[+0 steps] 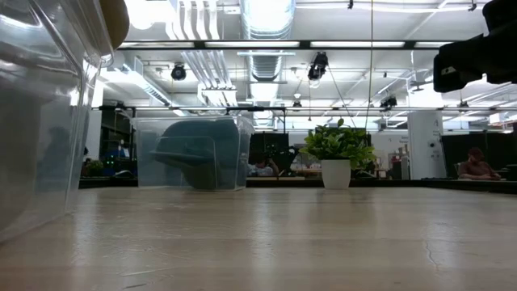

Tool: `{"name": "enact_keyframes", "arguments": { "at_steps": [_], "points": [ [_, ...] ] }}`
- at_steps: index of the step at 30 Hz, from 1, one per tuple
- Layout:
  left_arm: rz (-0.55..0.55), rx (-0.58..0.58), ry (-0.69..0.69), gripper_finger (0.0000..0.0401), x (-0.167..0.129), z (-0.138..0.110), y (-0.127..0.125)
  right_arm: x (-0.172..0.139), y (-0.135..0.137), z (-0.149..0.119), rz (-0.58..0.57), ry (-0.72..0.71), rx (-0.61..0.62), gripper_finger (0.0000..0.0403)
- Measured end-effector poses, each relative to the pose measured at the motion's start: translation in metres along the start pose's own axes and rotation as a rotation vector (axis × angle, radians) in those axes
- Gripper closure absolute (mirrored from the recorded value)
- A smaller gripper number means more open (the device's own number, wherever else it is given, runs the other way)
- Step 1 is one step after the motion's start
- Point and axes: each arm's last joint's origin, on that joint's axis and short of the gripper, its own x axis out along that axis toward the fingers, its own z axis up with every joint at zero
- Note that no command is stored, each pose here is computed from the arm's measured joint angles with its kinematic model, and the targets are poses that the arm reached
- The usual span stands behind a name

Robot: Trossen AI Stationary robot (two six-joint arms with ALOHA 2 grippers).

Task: Pick & Place hat
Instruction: Return to Home Position

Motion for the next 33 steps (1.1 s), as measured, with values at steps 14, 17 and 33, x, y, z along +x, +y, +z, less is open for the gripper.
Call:
{"name": "enact_keyframes", "arguments": {
  "at_steps": [14, 17, 33],
  "points": [
    [0.000, 0.000, 0.001, 0.0401, 0.0000, -0.0001, 0.0000, 0.0000, 0.0000, 0.0001, 0.000, -0.001, 0.007, 0.0394],
    [0.000, 0.000, 0.001, 0.0401, 0.0000, -0.0001, 0.0000, 0.0000, 0.0000, 0.0001, 0.000, -0.001, 0.008, 0.0394],
    [0.000, 0.001, 0.001, 0.0401, 0.0000, -0.0001, 0.0000, 0.0000, 0.0000, 0.0000, 0.000, 0.000, 0.010, 0.0394]
  ]
}}
